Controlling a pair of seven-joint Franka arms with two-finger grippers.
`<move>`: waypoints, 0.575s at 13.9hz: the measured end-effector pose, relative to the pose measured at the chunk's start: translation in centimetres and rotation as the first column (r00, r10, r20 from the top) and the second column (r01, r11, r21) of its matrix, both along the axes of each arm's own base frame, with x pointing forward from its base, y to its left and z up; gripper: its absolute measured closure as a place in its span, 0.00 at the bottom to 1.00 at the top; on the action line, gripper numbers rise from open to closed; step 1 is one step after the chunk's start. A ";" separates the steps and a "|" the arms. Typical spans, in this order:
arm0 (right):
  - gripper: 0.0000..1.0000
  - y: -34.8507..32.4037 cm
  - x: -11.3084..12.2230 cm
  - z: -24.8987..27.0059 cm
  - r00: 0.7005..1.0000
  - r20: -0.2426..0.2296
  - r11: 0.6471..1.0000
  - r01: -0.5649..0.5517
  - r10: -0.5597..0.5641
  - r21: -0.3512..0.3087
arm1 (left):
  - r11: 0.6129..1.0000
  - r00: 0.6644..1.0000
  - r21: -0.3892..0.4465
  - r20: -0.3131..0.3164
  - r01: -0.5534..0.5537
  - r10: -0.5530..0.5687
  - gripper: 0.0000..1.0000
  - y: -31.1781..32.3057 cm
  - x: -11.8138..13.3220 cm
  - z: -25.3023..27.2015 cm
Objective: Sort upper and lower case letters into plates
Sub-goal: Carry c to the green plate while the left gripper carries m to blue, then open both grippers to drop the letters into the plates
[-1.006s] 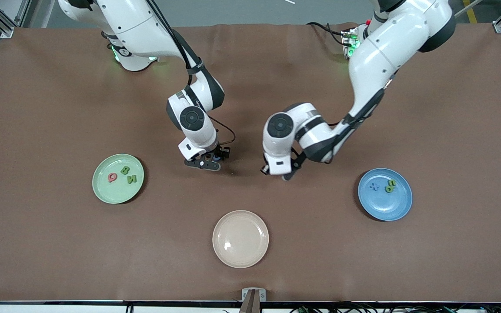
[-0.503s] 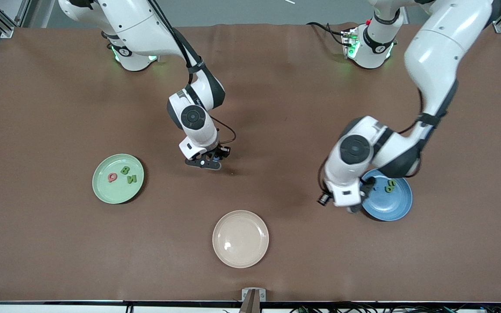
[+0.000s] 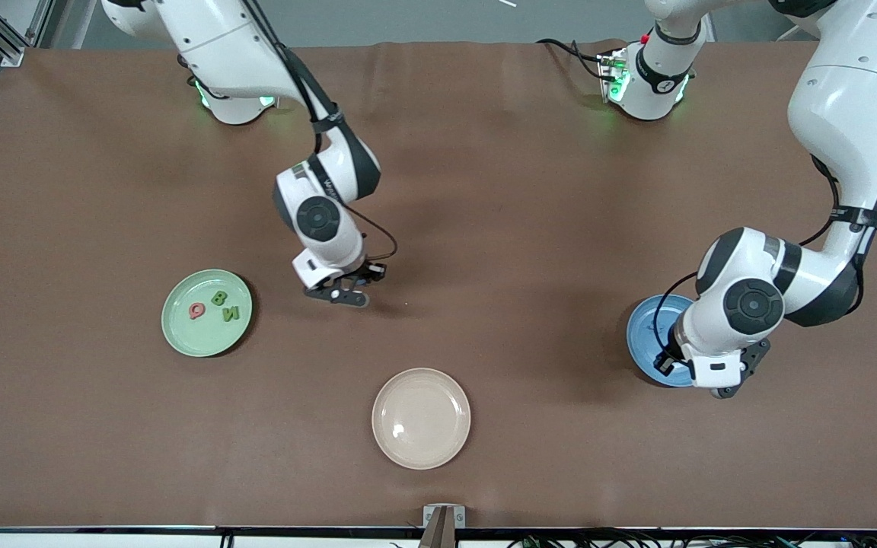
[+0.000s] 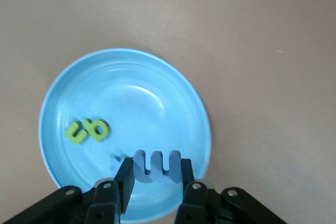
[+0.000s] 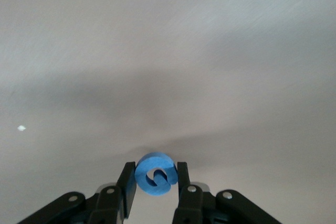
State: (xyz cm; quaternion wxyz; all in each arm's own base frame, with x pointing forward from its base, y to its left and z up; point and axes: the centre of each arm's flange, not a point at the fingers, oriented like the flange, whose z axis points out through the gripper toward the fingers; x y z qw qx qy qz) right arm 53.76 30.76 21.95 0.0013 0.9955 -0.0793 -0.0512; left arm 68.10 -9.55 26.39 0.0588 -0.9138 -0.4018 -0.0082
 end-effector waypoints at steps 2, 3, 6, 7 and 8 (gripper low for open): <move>0.64 -6.6 3.1 2.4 0.999 -0.008 0.998 -0.051 0.051 0.021 | 1.000 1.000 -0.002 -0.010 -0.005 0.005 0.55 1.4 0.0 -0.4; 0.64 -10.0 4.4 3.0 0.997 -0.004 0.997 -0.075 0.075 0.031 | 1.000 1.000 -0.002 -0.010 -0.008 0.008 0.46 1.6 0.1 -0.5; 0.64 -18.1 6.5 2.9 0.991 -0.002 0.991 -0.133 0.134 0.031 | 1.000 1.000 -0.003 -0.007 -0.008 0.008 0.14 1.6 0.2 -0.3; 0.64 -20.5 6.9 2.8 0.988 0.000 0.988 -0.152 0.152 0.021 | 1.000 1.000 -0.005 -0.002 -0.008 0.008 0.04 1.5 0.3 -0.1; 0.64 -22.7 7.3 2.8 0.986 0.005 0.986 -0.166 0.166 0.013 | 1.000 1.000 -0.007 0.006 -0.003 0.003 0.00 1.4 0.4 0.4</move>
